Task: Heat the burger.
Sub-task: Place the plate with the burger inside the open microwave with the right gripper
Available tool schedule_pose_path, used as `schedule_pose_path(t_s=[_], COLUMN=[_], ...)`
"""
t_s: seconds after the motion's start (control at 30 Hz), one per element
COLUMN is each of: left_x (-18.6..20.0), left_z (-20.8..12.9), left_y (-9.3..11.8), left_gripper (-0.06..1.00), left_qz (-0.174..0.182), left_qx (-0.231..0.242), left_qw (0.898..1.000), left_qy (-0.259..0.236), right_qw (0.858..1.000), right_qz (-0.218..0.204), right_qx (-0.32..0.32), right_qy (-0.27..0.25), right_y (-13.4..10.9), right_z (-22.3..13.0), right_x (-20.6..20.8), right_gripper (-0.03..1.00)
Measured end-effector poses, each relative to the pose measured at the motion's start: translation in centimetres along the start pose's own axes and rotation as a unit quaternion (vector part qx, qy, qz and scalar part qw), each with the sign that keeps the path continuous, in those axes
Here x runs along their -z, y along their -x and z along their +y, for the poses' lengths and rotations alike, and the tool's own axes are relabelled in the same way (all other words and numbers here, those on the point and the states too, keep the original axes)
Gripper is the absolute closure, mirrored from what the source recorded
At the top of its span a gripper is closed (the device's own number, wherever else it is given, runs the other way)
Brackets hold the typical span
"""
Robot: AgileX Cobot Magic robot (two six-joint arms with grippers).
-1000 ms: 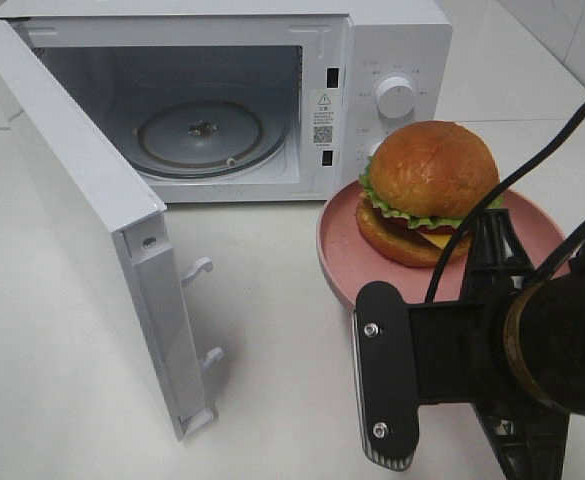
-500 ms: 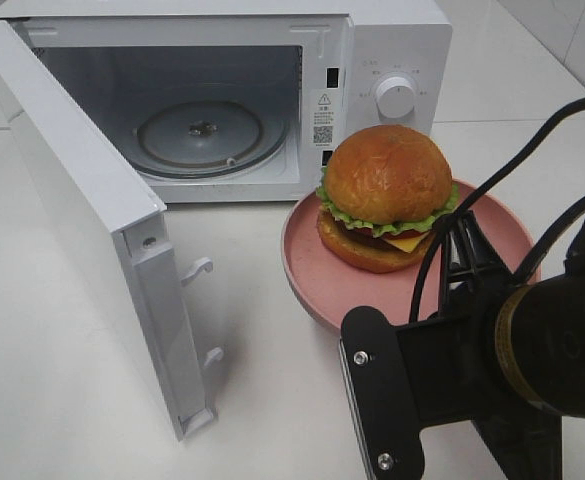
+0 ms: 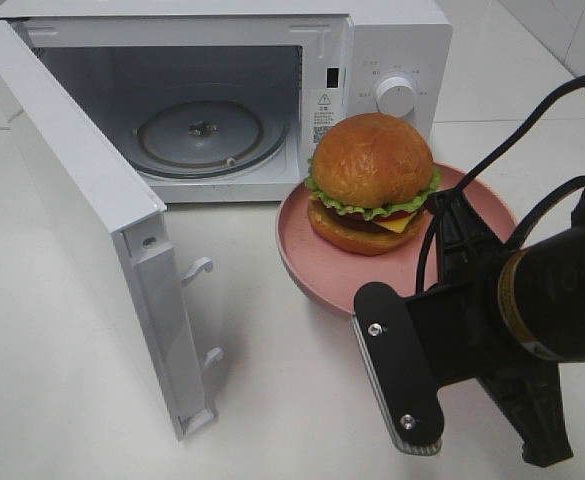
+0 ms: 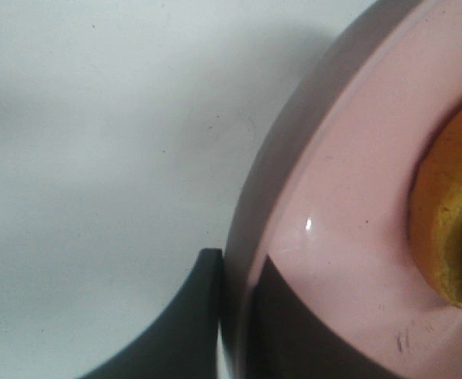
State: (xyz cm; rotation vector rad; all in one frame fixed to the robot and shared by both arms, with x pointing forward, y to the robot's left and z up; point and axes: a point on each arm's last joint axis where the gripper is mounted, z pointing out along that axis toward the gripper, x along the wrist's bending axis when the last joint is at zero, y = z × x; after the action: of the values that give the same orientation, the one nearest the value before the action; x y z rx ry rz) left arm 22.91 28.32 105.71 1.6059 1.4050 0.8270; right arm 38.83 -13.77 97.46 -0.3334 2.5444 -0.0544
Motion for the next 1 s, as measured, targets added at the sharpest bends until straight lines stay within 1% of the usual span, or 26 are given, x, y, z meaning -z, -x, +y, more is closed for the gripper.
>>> schedule_pose_path(t_s=[0.07, 0.17, 0.23, 0.33, 0.37, 0.43, 0.5, 0.6, 0.67, 0.8, 0.83, 1.0], left_x=[0.0, 0.0, 0.0, 0.0, 0.0, 0.0, 0.0, 0.0, 0.0, 0.0, 0.0, 0.0], left_z=[0.0, 0.0, 0.0, 0.0, 0.0, 0.0, 0.0, 0.0, 0.0, 0.0, 0.0, 0.0], left_y=[0.0, 0.0, 0.0, 0.0, 0.0, 0.0, 0.0, 0.0, 0.0, 0.0, 0.0, 0.0], left_gripper=[-0.05, -0.05, -0.05, -0.05, -0.05, -0.05, -0.05, -0.05, -0.05, -0.05, -0.05, -0.05], left_qz=[0.0, 0.0, 0.0, 0.0, 0.0, 0.0, 0.0, 0.0, 0.0, 0.0, 0.0, 0.0], left_qx=[0.0, 0.0, 0.0, 0.0, 0.0, 0.0, 0.0, 0.0, 0.0, 0.0, 0.0, 0.0], left_qw=[1.0, 1.0, 1.0, 1.0, 1.0, 1.0, 1.0, 1.0, 1.0, 1.0, 1.0, 1.0], left_qy=[0.0, 0.0, 0.0, 0.0, 0.0, 0.0, 0.0, 0.0, 0.0, 0.0, 0.0, 0.0], right_qw=[1.0, 1.0, 0.999, 0.999, 0.998, 0.997, 0.993, 0.992, 0.989, 0.988, 0.988, 0.988], right_qz=[0.001, 0.003, 0.012, 0.016, 0.024, 0.028, 0.046, 0.051, 0.066, 0.071, 0.068, 0.059], right_qx=[0.015, 0.019, 0.038, 0.044, 0.059, 0.063, 0.096, 0.104, 0.121, 0.118, 0.118, 0.113], right_qy=[0.007, 0.01, 0.021, 0.023, 0.027, 0.028, 0.04, 0.044, 0.056, 0.069, 0.076, 0.088], right_y=[0.7, 0.8, 1.2, 1.2, 1.3, 1.4, 1.4, 1.5, 1.6, 2.1, 2.7, 3.6], right_z=[-0.8, -1.0, -1.7, -1.9, -2.3, -2.6, -3.3, -3.5, -4.4, -4.9, -5.2, -5.6], right_x=[-0.6, -0.7, -1.1, -1.3, -1.5, -1.6, -2.0, -2.0, -2.3, -2.3, -2.2, -2.1], right_gripper=[0.9, 0.9, 0.9, 0.9, 0.9, 0.9, 0.9, 0.9, 0.9, 0.9, 0.9, 0.9])
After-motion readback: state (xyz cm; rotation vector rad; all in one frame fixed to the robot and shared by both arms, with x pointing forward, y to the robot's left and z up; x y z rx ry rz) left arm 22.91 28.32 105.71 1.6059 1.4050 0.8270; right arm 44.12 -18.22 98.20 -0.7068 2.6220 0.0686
